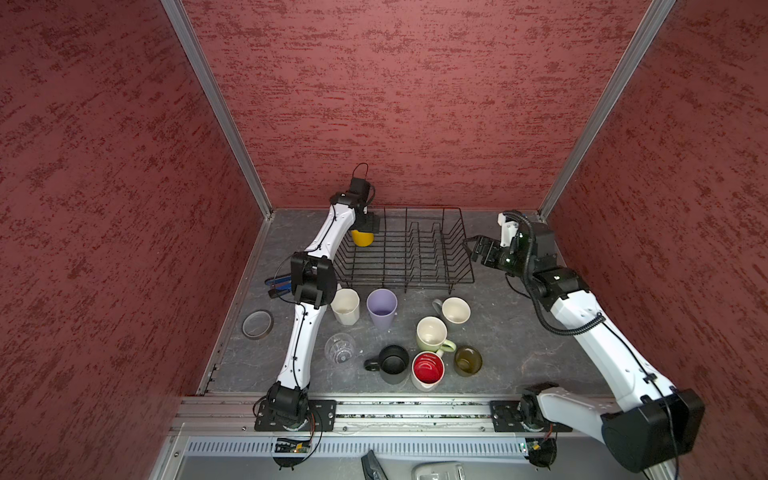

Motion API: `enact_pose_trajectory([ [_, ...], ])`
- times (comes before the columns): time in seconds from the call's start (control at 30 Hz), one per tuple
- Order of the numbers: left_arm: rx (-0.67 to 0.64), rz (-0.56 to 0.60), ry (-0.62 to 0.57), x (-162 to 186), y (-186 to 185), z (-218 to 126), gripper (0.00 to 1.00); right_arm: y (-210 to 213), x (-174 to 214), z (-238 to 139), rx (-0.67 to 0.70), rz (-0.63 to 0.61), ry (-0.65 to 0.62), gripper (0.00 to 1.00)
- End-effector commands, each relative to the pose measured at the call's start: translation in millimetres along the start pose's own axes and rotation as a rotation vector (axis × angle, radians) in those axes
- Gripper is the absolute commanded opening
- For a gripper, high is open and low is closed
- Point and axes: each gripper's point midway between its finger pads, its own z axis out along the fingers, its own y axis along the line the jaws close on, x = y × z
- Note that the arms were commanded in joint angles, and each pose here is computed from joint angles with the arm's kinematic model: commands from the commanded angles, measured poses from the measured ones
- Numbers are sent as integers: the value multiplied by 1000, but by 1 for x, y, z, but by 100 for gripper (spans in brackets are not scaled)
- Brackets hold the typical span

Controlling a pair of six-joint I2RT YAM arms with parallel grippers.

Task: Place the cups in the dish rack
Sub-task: 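Open and raise the left gripper while the right gripper reaches toward the cream mug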

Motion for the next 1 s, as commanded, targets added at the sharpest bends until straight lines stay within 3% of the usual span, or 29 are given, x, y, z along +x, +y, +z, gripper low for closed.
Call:
enact_pose_trajectory([
  [0.0, 26, -26, -142, -32, -1, -67, 100, -17, 9, -4, 95, -9, 51, 94],
  [0.33, 115, -50, -392, -56, -20, -184, 100, -40, 70, -27, 188, 8, 234, 82],
  [0.57, 248, -87, -619, -36, -27, -261, 100, -58, 119, -44, 254, 66, 337, 72],
  [0.73, 289, -113, -709, -11, -19, -294, 100, -56, 139, -44, 238, 105, 373, 65],
  [0.97, 319, -173, -721, 24, -2, -308, 100, -54, 163, -32, 247, 88, 448, 59],
])
